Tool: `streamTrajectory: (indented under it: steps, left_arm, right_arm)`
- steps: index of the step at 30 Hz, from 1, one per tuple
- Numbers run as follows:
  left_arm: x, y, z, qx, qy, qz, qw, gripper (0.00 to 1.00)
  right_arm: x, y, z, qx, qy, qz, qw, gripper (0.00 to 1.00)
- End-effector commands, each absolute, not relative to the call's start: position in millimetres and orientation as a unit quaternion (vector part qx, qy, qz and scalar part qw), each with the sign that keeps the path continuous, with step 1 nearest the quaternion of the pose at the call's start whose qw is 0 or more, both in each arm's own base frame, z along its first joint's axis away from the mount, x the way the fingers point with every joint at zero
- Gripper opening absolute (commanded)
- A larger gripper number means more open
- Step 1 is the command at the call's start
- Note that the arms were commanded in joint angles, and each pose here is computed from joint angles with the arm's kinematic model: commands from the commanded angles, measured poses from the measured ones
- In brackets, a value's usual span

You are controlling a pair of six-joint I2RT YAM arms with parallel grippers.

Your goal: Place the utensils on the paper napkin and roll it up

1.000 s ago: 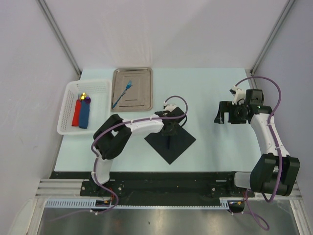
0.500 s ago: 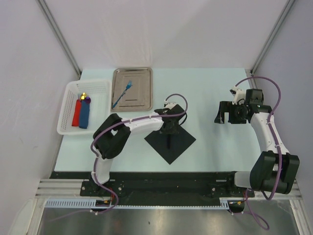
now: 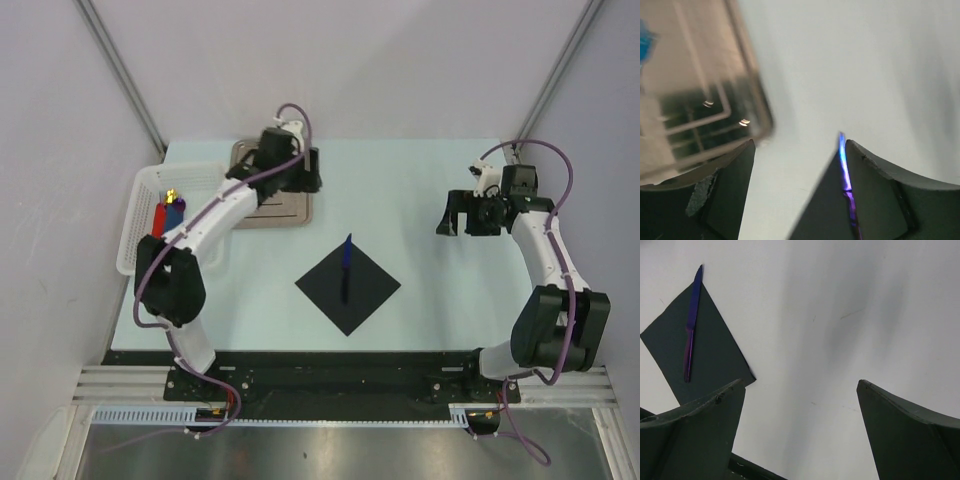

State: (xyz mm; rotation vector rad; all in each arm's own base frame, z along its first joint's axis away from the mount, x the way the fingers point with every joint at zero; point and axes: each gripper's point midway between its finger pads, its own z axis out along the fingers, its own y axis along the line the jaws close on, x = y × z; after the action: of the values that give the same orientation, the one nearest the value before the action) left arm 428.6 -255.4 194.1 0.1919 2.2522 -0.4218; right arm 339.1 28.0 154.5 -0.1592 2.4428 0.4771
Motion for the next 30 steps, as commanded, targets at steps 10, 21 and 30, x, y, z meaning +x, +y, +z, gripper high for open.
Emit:
streamTrajectory:
  steps: [10, 21, 30]
  left_arm:
    - [557.3, -106.9, 166.9, 0.143, 0.898, -0.093, 0.406, 0.71]
    - [597.5, -72.3, 96.0, 0.142, 0.917, -0.048, 0.370, 0.64]
    - [596.3, -63.6, 51.2, 0.149, 0.934, -0.028, 0.325, 0.66]
  right_arm:
    - [381.2, 46.6, 161.3, -0.077, 0.920, 0.198, 0.330, 1.00]
    - [395.1, 44.6, 150.3, -0.073, 0.928, 0.187, 0.313, 1.00]
    - [400.7, 44.7, 146.6, -0.066, 0.932, 0.181, 0.308, 1.00]
